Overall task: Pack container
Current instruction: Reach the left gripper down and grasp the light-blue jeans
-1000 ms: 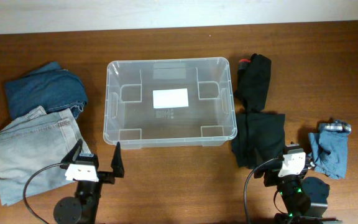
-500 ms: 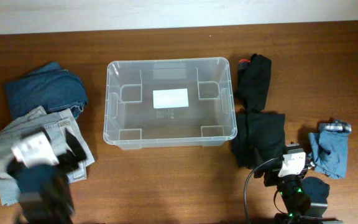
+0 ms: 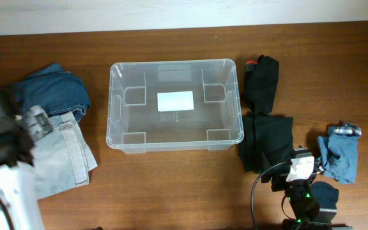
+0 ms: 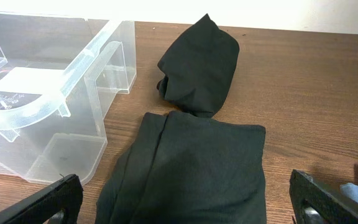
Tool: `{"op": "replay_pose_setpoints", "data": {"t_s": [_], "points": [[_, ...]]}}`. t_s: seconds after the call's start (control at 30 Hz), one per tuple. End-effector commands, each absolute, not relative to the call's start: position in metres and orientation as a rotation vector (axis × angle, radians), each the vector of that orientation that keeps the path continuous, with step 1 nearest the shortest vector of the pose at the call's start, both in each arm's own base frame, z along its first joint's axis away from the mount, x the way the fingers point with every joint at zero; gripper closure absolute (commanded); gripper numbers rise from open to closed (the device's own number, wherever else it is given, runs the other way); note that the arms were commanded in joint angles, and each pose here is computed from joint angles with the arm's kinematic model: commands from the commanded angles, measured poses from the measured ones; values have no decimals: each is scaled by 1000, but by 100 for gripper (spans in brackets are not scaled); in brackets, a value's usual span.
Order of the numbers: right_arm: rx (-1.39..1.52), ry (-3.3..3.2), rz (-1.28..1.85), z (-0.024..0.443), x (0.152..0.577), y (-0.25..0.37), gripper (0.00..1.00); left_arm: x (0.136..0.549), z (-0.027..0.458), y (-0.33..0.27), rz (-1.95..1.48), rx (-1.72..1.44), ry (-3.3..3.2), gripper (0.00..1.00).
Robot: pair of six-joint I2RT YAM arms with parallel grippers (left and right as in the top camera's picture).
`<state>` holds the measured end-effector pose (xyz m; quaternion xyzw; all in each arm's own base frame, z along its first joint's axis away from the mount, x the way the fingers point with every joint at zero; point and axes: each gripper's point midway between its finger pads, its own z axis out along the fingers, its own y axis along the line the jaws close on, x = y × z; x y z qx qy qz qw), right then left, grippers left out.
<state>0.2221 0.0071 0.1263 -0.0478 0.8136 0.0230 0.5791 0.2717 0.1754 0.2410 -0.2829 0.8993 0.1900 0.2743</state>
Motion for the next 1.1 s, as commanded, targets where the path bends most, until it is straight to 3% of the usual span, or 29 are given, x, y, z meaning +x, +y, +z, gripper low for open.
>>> {"op": "replay_pose_setpoints", "data": {"t_s": [0.0, 0.33, 0.6, 0.67, 0.87, 1.07], "points": [[-98, 1905, 63, 124, 222, 7, 2, 271, 217, 183, 250, -876, 2468, 0], [-98, 1905, 63, 124, 222, 7, 2, 236, 161, 277, 227, -1166, 2469, 1], [-98, 1905, 63, 124, 222, 7, 2, 228, 117, 323, 193, -901, 2587, 11], [-98, 1905, 63, 124, 222, 7, 2, 220, 105, 337, 188, -880, 2595, 10], [-98, 1905, 63, 124, 222, 7, 1, 219, 70, 333, -164, -820, 2508, 2], [-98, 1905, 63, 124, 222, 7, 2, 222, 31, 331, -322, -823, 2483, 4]]}}
